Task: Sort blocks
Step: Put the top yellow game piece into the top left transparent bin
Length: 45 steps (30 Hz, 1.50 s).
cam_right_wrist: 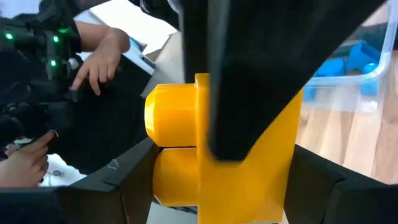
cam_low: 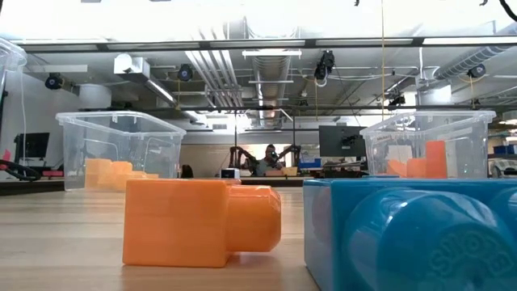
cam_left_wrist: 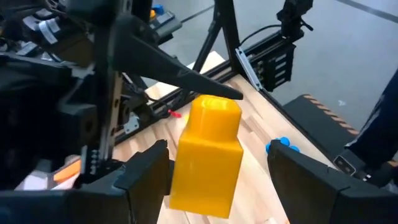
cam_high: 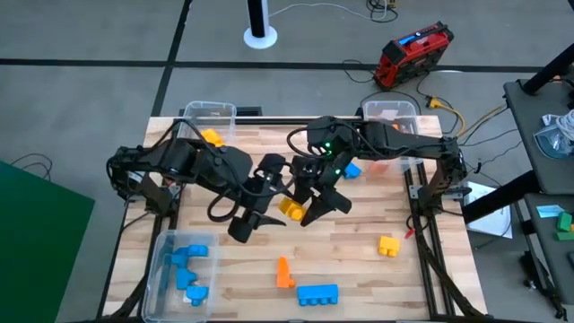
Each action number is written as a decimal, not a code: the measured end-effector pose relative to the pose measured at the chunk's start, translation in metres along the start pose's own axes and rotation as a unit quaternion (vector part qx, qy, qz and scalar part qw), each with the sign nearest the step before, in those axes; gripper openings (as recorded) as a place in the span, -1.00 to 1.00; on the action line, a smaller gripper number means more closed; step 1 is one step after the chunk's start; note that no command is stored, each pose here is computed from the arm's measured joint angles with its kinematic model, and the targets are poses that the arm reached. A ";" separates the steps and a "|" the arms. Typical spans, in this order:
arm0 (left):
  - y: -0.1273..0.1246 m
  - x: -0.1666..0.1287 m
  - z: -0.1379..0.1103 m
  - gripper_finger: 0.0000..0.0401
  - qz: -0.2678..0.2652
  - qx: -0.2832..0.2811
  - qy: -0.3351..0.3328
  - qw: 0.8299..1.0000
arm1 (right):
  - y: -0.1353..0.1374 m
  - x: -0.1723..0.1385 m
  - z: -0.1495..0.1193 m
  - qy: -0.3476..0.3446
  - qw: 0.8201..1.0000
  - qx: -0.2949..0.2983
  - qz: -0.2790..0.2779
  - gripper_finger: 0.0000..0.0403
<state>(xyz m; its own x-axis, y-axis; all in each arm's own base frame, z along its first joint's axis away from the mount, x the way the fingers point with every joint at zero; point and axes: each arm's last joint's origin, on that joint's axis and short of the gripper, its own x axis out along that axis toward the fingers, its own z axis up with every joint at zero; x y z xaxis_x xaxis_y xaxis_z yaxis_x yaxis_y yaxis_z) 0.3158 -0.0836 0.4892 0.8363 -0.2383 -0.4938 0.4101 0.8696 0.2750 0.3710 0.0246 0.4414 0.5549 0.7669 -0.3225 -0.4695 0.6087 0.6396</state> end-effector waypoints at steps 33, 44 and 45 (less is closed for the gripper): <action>0.011 0.016 -0.003 -0.45 -0.050 0.009 -0.023 0.998 | 0.001 0.000 0.001 -0.006 1.000 0.002 0.002 0.28; 0.012 0.008 0.000 -0.45 -0.051 0.006 -0.026 0.998 | 0.001 0.000 0.004 -0.016 1.000 -0.011 0.004 0.28; 0.012 0.008 0.000 -0.45 -0.051 0.006 -0.026 0.998 | 0.001 0.000 0.004 -0.017 1.000 -0.012 0.004 0.28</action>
<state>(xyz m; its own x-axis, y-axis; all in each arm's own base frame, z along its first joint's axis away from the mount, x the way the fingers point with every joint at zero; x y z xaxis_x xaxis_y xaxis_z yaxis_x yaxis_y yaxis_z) 0.3272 -0.0746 0.4890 0.8075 -0.3480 -0.4764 0.4982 0.8348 0.2346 0.3731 0.0243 0.4453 0.5743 0.7643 -0.2932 -0.4897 0.6078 0.6252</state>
